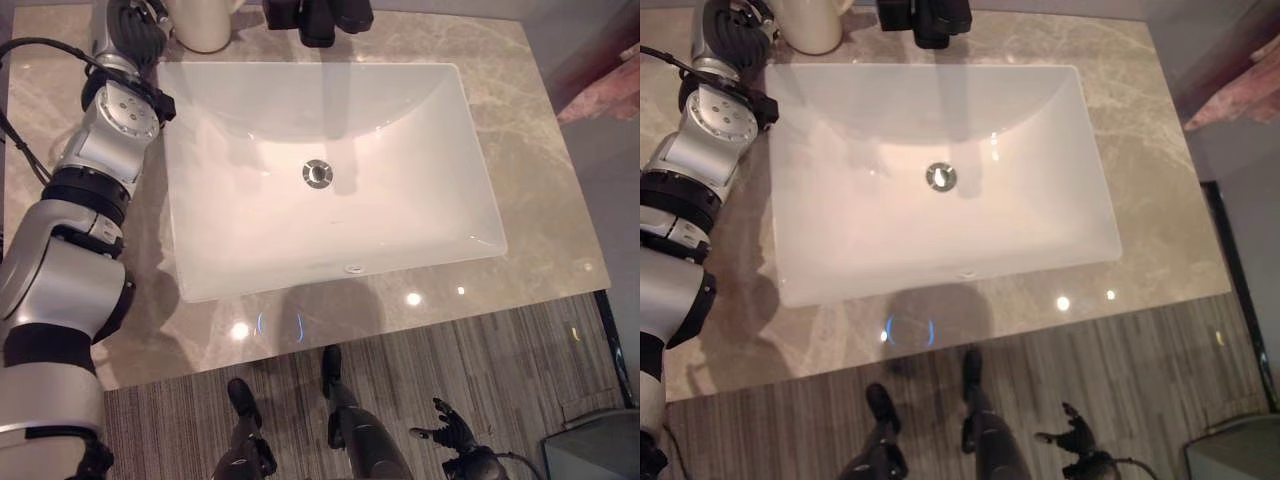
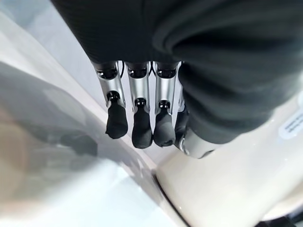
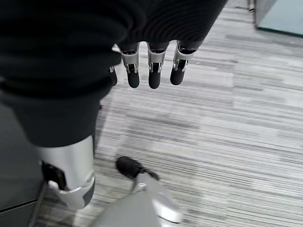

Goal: Put brush and paste in cup on sink, flatten towel.

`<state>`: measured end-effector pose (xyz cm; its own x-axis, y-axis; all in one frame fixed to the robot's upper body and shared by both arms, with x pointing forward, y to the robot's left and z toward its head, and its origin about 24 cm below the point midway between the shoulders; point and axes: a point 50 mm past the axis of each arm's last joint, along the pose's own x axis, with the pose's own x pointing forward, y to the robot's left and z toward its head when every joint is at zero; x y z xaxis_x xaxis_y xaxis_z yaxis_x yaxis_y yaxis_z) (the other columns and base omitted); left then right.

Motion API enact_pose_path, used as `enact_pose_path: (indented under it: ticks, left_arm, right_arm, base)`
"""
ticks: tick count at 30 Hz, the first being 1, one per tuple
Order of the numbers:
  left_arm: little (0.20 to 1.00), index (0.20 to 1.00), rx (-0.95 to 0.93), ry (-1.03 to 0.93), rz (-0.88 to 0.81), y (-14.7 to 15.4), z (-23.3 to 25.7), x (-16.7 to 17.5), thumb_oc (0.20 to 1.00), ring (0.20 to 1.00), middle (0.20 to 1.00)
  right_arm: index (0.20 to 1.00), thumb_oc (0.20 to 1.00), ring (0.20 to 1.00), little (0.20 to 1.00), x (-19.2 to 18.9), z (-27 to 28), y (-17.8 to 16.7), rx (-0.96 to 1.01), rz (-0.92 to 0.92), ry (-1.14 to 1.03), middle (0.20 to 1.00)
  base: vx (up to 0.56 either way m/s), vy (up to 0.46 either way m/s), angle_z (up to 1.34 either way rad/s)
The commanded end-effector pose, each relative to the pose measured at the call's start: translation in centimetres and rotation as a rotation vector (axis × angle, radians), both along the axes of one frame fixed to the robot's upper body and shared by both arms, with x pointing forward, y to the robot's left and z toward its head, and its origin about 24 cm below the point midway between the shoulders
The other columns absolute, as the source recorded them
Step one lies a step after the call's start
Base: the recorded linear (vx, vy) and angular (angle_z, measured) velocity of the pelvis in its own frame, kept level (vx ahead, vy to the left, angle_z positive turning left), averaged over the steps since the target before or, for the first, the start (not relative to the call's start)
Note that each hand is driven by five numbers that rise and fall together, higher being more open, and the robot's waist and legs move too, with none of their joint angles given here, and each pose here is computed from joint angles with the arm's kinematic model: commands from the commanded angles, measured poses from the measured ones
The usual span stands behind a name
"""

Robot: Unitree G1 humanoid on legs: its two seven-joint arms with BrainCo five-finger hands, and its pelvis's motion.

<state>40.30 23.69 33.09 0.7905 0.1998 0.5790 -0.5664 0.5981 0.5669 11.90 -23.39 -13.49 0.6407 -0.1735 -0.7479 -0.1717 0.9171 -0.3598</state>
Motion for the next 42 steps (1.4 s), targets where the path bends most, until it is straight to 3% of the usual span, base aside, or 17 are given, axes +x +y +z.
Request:
enact_pose_path:
  ticks: [1,5,8,15,20,22,23,25,26,27,32,33,35,38,40,41,42]
  left_arm:
    - [0.2,0.2,-0.024,-0.109,0.037,1.0,3.7,-1.1,0.2,0.2,0.2]
    - [0.2,0.2,0.014,-0.144,0.204,2.2,3.9,-1.4,0.2,0.2,0.2]
    - [0.2,0.2,-0.051,-0.155,0.214,2.3,2.8,-1.2,0.2,0.2,0.2]
    - [0.2,0.2,-0.139,-0.151,0.298,6.3,-0.5,-2.3,0.2,0.2,0.2]
    - [0.2,0.2,-0.174,-0.172,0.271,7.8,-1.5,-3.2,0.2,0.2,0.2]
    - [0.2,0.2,-0.137,-0.346,0.079,6.9,-0.8,-6.5,0.2,0.2,0.2]
    - [0.2,0.2,-0.14,-0.344,0.084,7.0,-1.0,-6.6,0.2,0.2,0.2]
    - [0.382,0.382,-0.164,-0.332,0.09,9.2,-4.6,-9.6,0.382,0.382,0.382]
    - [0.57,0.57,-0.212,-0.311,0.123,11.2,-7.1,-11.7,0.57,0.57,0.57]
    - [1.0,1.0,-0.259,-0.231,0.208,13.4,-11.6,-15.1,1.0,1.0,1.0]
    - [1.0,1.0,-0.37,-0.019,0.445,16.5,-20.1,-20.8,1.0,1.0,1.0]
    - [1.0,1.0,-0.439,0.146,0.576,17.6,-24.7,-23.7,1.0,1.0,1.0]
    - [1.0,1.0,-0.511,0.45,0.662,17.7,-30.6,-27.3,1.0,1.0,1.0]
    - [1.0,1.0,-0.567,1.038,0.771,16.2,-39.6,-34.3,1.0,1.0,1.0]
    - [1.0,1.0,-0.583,1.151,0.787,15.2,-41.4,-35.4,1.0,1.0,1.0]
    - [1.0,1.0,-0.642,1.414,0.792,11.8,-45.2,-37.9,1.0,1.0,1.0]
    - [1.0,1.0,-0.595,1.518,0.733,10.0,-46.3,-37.8,1.0,1.0,1.0]
  right_arm:
    - [1.0,1.0,1.0,1.0,-1.3,0.5,-3.3,-0.073,-0.044,0.03,1.0]
    - [1.0,1.0,1.0,1.0,-1.8,0.2,-2.8,-0.069,-0.029,0.038,1.0]
    - [1.0,1.0,1.0,1.0,-1.8,0.2,-2.8,-0.066,-0.055,0.032,1.0]
    - [1.0,1.0,1.0,1.0,-3.8,-1.0,-2.0,-0.064,-0.042,0.126,1.0]
    - [1.0,1.0,1.0,1.0,-5.0,-1.8,-2.2,-0.096,-0.053,0.233,1.0]
    - [1.0,1.0,1.0,1.0,-4.3,-1.9,-2.2,-0.091,-0.092,0.24,1.0]
    - [1.0,1.0,1.0,1.0,-4.3,-1.9,-2.3,-0.096,-0.089,0.241,1.0]
    - [1.0,1.0,1.0,1.0,-4.6,-2.0,-1.9,-0.084,-0.084,0.251,1.0]
    - [1.0,1.0,1.0,1.0,-4.5,-2.1,-1.7,-0.076,-0.084,0.259,1.0]
    - [1.0,1.0,1.0,1.0,-4.4,-2.2,-1.2,-0.061,-0.065,0.259,1.0]
    - [1.0,1.0,1.0,1.0,-4.0,-2.0,-1.2,-0.036,-0.086,0.225,1.0]
    - [1.0,1.0,1.0,1.0,-4.2,-1.9,-1.4,-0.019,-0.127,0.213,1.0]
    - [1.0,1.0,1.0,1.0,-4.5,-1.8,-2.1,-0.026,-0.149,0.225,1.0]
    - [1.0,1.0,1.0,1.0,-3.6,-1.1,-3.8,-0.06,-0.174,0.202,1.0]
    - [1.0,1.0,1.0,1.0,-3.0,-0.9,-3.9,-0.061,-0.174,0.181,1.0]
    - [1.0,1.0,1.0,1.0,-2.1,-0.7,-3.5,-0.05,-0.172,0.147,1.0]
    - [1.0,1.0,1.0,1.0,-1.8,-0.8,-2.9,-0.048,-0.148,0.147,1.0]
  base:
    - [-0.01,-0.026,-0.18]
    - [-0.01,-0.04,-0.12]
    - [0.0,-0.036,-0.01]
    - [0.01,-0.099,0.03]
    - [0.06,-0.001,0.44]
    - [0.06,0.113,0.4]
    - [0.07,0.081,0.28]
    - [0.05,0.095,0.41]
    - [0.07,0.182,0.47]
    - [0.05,0.136,0.25]
    - [0.04,0.124,0.17]
    - [-0.01,0.22,0.32]
    - [-0.08,0.213,0.43]
    - [-0.16,0.248,0.17]
    - [-0.14,0.215,0.02]
    - [-0.18,0.237,-0.4]
    - [-0.3,0.336,-0.62]
